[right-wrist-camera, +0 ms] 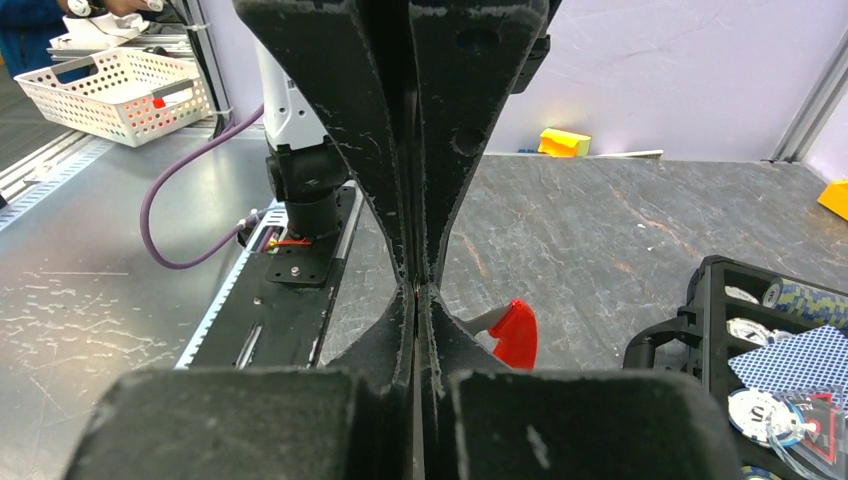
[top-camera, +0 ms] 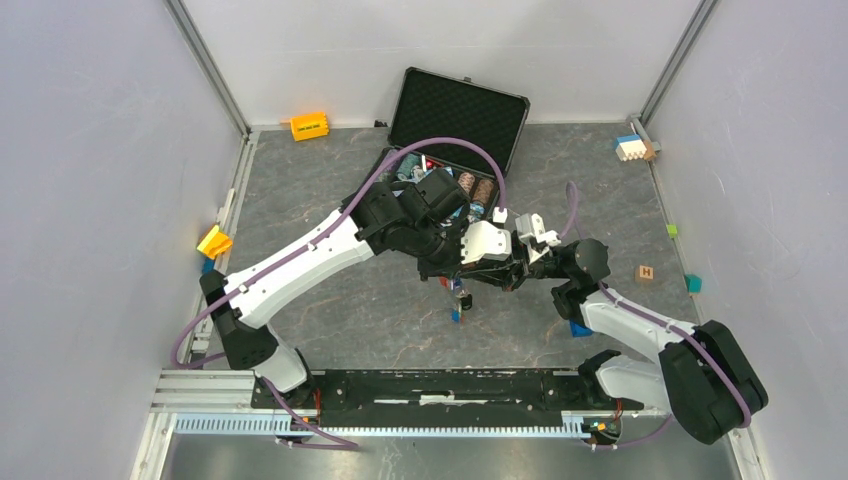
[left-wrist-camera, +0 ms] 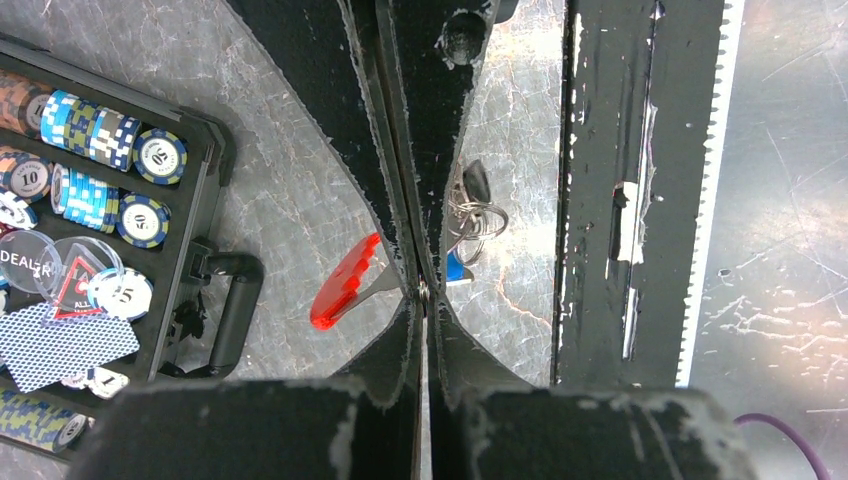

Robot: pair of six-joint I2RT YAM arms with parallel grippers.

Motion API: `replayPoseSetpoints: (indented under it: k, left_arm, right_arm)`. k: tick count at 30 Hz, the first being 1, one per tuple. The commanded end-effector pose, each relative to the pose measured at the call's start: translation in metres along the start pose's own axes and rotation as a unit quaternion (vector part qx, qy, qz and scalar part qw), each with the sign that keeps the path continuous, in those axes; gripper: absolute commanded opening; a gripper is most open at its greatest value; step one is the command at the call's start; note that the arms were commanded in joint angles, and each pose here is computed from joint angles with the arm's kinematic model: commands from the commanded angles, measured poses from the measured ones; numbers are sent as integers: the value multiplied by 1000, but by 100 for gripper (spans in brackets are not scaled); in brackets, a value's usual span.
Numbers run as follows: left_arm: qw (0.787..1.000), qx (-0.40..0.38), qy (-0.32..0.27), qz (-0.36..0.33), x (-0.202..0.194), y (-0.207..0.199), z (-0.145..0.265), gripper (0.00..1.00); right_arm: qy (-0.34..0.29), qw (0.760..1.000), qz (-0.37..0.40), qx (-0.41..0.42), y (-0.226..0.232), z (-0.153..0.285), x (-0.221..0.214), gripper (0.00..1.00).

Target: Put the keys on the keyring

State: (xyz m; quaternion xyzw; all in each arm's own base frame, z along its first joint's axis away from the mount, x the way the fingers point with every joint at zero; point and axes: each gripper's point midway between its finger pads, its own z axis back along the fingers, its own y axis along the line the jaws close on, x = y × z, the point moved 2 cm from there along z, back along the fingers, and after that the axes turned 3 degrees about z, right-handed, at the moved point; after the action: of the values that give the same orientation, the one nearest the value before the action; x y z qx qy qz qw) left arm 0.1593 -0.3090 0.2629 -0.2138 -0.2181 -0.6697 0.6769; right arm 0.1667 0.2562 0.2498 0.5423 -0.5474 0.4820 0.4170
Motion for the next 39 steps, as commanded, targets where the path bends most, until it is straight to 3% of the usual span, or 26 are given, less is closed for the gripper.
replayPoseSetpoints:
  k: [1, 5, 10, 19, 27, 39]
  left_arm:
    - [1000, 7, -22, -19, 13, 1, 8, 10]
    - [999, 11, -22, -38, 8, -2, 14, 36]
    - [998, 32, -23, -51, -1, 0, 22, 49]
    - [993, 61, -79, -56, 0, -2, 37, 46]
    - [991, 36, -114, -61, -7, -7, 10, 45]
    - [982, 29, -162, -88, 4, -1, 10, 39]
  right_arm:
    - [-17, 999, 45, -1, 0, -2, 16, 0]
    - [-26, 998, 51, 1, 3, -1, 22, 0]
    - [-51, 997, 55, 8, 10, 0, 33, 0]
    - [-60, 997, 53, 4, 11, 1, 37, 0]
    - [-62, 997, 54, 5, 12, 2, 40, 0]
    - [-59, 997, 50, 14, 13, 3, 38, 0]
